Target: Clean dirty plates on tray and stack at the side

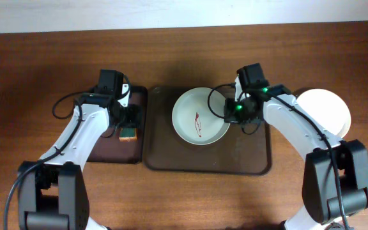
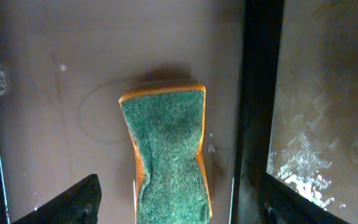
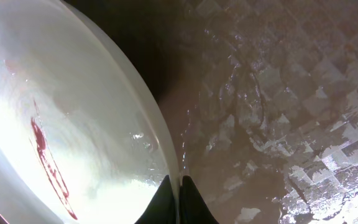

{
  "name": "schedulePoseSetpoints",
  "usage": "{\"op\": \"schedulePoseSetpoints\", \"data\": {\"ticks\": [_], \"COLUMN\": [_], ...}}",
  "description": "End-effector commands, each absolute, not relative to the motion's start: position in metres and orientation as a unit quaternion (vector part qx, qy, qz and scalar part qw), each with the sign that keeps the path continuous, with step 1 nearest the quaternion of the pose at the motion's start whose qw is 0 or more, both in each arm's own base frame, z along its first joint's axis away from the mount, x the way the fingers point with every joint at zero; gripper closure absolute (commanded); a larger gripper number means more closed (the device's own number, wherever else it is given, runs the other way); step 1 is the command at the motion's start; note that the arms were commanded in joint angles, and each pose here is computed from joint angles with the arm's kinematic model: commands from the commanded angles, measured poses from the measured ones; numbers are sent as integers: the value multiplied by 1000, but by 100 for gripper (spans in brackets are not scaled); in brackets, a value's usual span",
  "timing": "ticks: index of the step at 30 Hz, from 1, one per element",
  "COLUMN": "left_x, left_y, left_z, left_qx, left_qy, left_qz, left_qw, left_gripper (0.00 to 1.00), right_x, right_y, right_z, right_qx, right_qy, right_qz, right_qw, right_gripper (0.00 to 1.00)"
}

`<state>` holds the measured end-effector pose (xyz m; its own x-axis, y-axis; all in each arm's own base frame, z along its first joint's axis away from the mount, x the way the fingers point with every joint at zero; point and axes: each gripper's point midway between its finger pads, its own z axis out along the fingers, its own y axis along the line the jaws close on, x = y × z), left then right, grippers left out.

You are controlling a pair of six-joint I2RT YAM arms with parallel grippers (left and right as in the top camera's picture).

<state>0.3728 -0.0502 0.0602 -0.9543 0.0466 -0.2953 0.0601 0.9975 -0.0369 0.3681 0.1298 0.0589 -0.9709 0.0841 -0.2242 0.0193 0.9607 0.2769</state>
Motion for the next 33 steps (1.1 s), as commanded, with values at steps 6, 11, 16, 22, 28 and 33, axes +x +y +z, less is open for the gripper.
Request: {"op": "schedulePoseSetpoints", "data": {"ticks": [6, 11, 16, 22, 28, 33], "left_x": [364, 360, 361, 367, 369, 376], "left_y": [-50, -49, -49, -46, -46, -47], "left_z": [27, 12, 2, 5, 19, 20], "left_qx": [18, 7, 7, 6, 6, 6], "left_qy": [994, 996, 997, 996, 994, 993], "left_qz": [-23, -21, -20, -12, -13, -14], "left_qw": [106, 84, 79, 90, 106, 119], "left_gripper": [32, 46, 71, 100, 44, 73], "right_x": [370, 368, 368, 367, 366, 366], "right_y": [128, 127, 127, 127, 126, 125], "right_z": [46, 35, 35, 34, 33, 33], "right_qx": [28, 31, 31, 31, 31, 31], "right_qy": [988, 990, 990, 990, 990, 990], "right_qz": [105, 100, 100, 99, 98, 96], "right_qw": [114, 99, 99, 97, 94, 95], "right_gripper": [96, 96, 96, 96, 96, 96]}}
